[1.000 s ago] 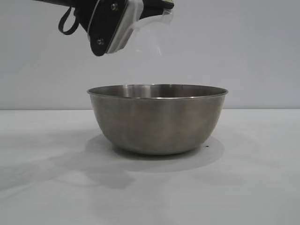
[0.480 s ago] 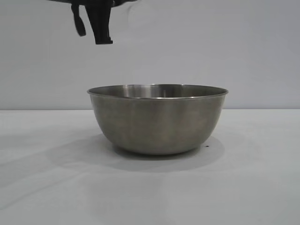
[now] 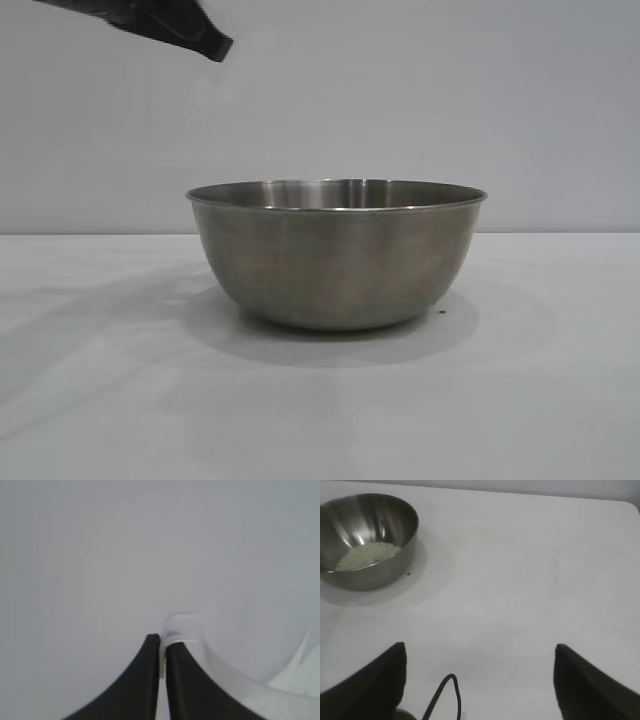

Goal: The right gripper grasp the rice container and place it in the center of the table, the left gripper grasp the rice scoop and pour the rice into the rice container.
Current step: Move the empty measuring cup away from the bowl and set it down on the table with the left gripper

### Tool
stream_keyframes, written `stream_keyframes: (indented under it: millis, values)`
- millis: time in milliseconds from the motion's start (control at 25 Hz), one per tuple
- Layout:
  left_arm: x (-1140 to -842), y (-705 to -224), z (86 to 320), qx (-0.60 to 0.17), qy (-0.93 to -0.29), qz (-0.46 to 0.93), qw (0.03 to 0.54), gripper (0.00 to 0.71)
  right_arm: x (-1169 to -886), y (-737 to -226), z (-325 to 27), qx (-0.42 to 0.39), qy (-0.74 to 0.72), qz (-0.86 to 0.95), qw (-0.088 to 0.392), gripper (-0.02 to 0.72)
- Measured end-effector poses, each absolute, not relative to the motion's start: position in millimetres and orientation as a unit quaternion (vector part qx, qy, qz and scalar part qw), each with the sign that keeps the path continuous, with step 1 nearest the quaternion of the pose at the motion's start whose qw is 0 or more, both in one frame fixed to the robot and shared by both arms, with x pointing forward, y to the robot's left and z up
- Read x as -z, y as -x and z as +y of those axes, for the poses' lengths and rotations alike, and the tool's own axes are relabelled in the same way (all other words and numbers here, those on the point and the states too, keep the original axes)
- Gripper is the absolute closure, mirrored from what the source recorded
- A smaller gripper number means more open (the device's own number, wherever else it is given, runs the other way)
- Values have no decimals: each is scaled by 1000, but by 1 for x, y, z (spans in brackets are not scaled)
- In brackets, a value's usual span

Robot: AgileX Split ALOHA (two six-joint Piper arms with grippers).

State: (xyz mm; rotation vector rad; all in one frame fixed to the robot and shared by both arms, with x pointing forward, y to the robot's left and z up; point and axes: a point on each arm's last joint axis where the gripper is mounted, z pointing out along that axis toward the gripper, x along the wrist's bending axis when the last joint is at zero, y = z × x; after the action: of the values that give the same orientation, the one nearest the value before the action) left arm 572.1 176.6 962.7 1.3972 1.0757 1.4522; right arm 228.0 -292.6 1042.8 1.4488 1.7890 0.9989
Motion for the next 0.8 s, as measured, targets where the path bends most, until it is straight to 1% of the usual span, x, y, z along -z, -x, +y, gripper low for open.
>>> stream_keyframes:
  millis: [240, 400, 520, 800]
  values:
    - [-943, -561, 200, -530, -525, 505, 433, 710, -1043, -228, -293, -378, -549, 678, 311, 161]
    - [-930, -561, 211, -509, -524, 521, 442, 710, -1043, -228, -293, -378, -549, 678, 311, 161]
    - [-915, -563, 209, -499, -541, 514, 441, 710, -1043, -228, -293, -378, -549, 678, 311, 161]
    - [-892, -561, 208, -484, -552, 522, 435, 710, -1043, -228, -293, -378, -549, 678, 311, 161]
